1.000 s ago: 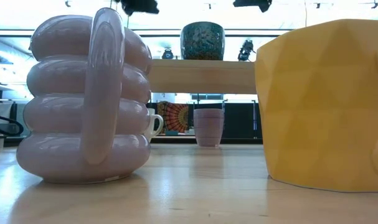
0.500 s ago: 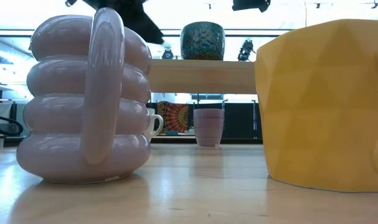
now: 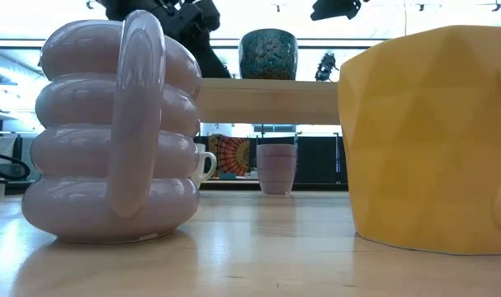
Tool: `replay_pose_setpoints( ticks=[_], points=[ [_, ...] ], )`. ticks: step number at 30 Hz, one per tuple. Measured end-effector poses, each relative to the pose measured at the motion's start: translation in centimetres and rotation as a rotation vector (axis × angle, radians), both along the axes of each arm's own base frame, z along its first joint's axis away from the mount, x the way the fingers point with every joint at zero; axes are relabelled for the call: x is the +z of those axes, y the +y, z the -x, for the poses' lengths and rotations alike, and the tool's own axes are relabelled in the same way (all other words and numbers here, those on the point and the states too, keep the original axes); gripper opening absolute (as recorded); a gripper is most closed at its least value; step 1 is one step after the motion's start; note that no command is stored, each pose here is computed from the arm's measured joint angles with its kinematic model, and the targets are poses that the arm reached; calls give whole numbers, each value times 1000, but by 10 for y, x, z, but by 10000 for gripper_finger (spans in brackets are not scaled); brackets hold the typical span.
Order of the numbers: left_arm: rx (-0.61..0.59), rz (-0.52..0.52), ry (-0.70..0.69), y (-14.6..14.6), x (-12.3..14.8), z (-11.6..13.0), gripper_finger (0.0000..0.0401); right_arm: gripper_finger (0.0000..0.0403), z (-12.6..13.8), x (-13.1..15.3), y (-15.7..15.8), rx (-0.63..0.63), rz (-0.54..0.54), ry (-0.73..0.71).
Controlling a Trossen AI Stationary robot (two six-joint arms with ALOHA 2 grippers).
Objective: Place coffee mugs
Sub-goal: Put the blue-brown mug on the shelf
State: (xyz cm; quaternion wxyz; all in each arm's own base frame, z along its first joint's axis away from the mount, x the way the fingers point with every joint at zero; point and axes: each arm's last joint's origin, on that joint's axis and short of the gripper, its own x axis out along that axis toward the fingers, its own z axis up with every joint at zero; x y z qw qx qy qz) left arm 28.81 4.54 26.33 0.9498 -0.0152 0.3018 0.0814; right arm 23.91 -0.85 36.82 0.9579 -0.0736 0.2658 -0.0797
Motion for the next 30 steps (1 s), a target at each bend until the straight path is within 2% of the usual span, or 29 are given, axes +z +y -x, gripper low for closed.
replay_pose_setpoints(
  ticks=[4,11,15,30],
  points=[
    [-1,-2,9,0,-3,-2,186,174,0,0,0,-3,-6,2],
    [-20,14,33,0,-11,-7,266,174,0,0,0,-12,-19,0],
    [-17,13,29,2,-14,-10,296,174,1,-1,0,-10,-20,8],
    [-2,-3,-44,7,-33,-36,304,172,1,-2,1,2,-31,13]
  ],
)
